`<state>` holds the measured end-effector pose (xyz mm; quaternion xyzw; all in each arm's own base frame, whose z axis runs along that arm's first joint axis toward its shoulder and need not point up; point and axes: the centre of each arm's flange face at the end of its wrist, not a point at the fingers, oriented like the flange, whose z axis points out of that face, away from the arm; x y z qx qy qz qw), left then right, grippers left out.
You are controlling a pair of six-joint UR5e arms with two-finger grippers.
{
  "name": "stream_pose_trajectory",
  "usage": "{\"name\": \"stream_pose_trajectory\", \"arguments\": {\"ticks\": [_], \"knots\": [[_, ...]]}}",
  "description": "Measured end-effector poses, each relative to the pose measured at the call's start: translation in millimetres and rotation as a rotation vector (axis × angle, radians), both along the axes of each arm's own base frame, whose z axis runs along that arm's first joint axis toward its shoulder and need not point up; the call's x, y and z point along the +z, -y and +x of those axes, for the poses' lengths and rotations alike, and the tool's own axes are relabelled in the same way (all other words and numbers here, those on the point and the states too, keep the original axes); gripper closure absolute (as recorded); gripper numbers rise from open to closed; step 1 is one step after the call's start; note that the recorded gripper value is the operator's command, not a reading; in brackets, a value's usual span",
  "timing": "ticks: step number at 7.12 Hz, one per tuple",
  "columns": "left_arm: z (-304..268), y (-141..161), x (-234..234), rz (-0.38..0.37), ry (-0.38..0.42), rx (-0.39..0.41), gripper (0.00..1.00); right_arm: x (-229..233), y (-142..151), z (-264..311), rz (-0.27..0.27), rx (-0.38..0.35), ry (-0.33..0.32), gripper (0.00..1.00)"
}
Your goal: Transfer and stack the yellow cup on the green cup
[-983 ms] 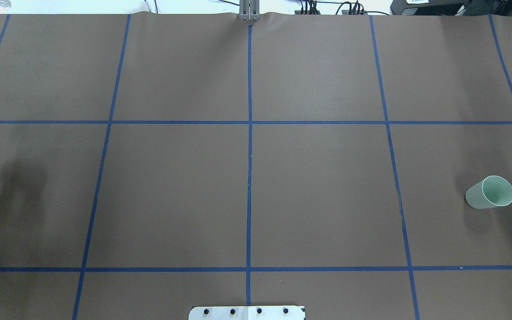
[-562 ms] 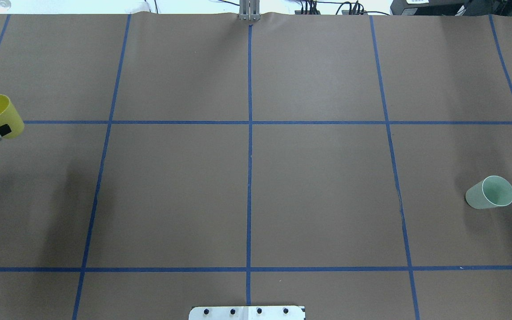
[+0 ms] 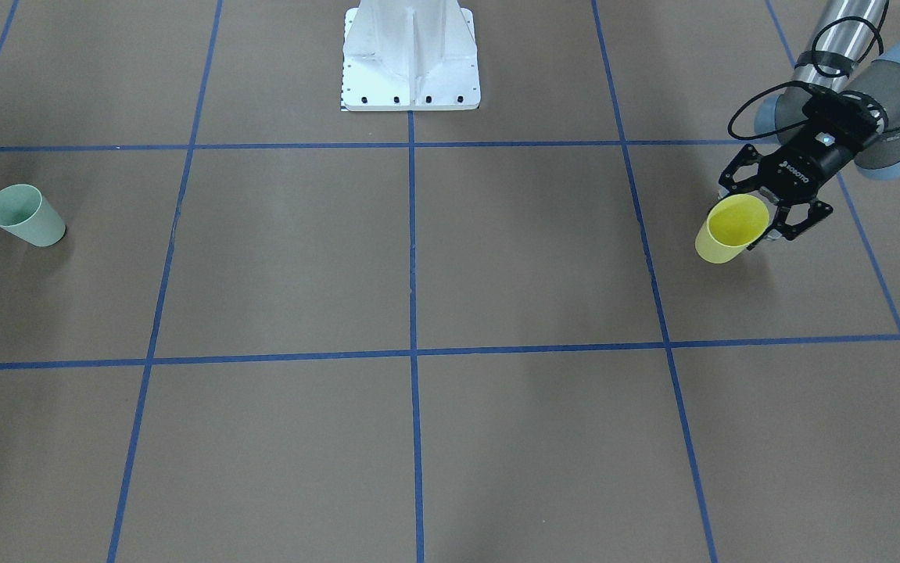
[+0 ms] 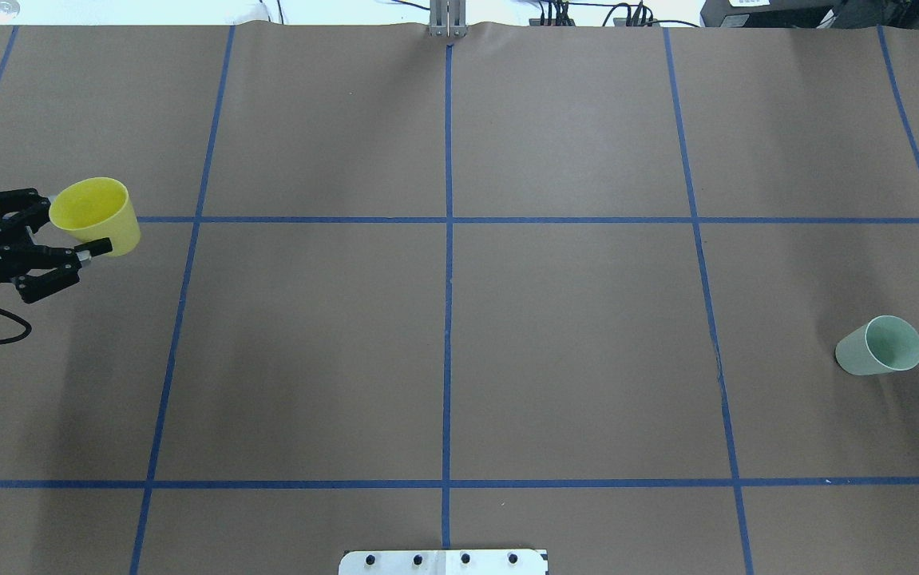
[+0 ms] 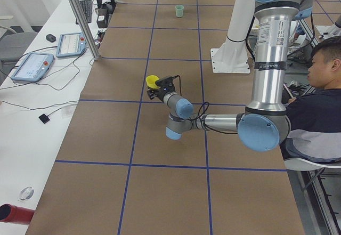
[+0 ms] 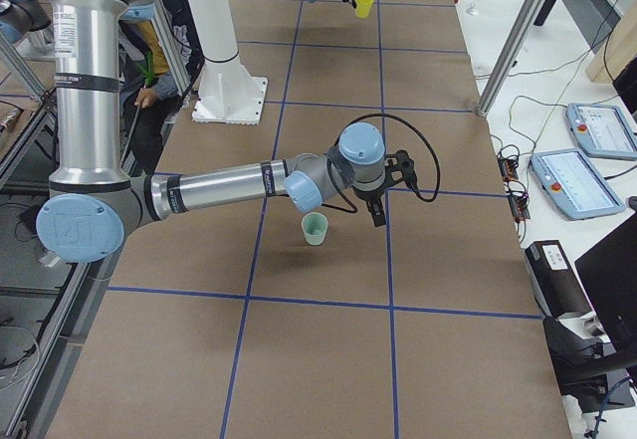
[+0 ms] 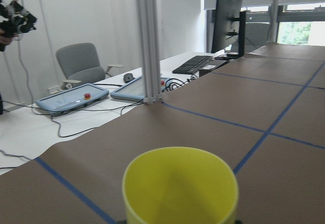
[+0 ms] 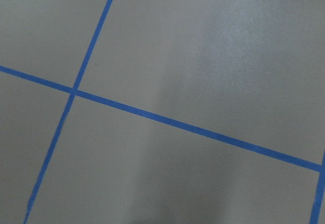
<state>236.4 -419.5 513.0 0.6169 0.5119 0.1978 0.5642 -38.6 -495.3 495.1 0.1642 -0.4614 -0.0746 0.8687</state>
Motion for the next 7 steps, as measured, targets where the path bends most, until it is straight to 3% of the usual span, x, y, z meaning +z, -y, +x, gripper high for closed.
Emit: {"name": "stream_pose_trajectory", "arguments": {"ticks": [1,2,5,7], "knots": [[12.6,3.9,-24.9,0.032,0.004,0.072,1.0,-26.8,9.7,-3.4,0.02,0.006,0.031,0.01],[19.5,3.8,-51.8,0.057,0.005,0.126,1.0,-57.4,19.3,-10.2,0.021,0.005,0.081,0.01],[34.7,5.2,-155.7,0.105,0.009,0.223,1.0,-178.0,29.7,-86.5,-0.082,-0.034,0.249,0.0],[45.6,11.3,-176.3,0.103,0.023,0.241,1.0,-258.7,21.5,-163.4,-0.137,-0.033,0.303,0.0]]}}
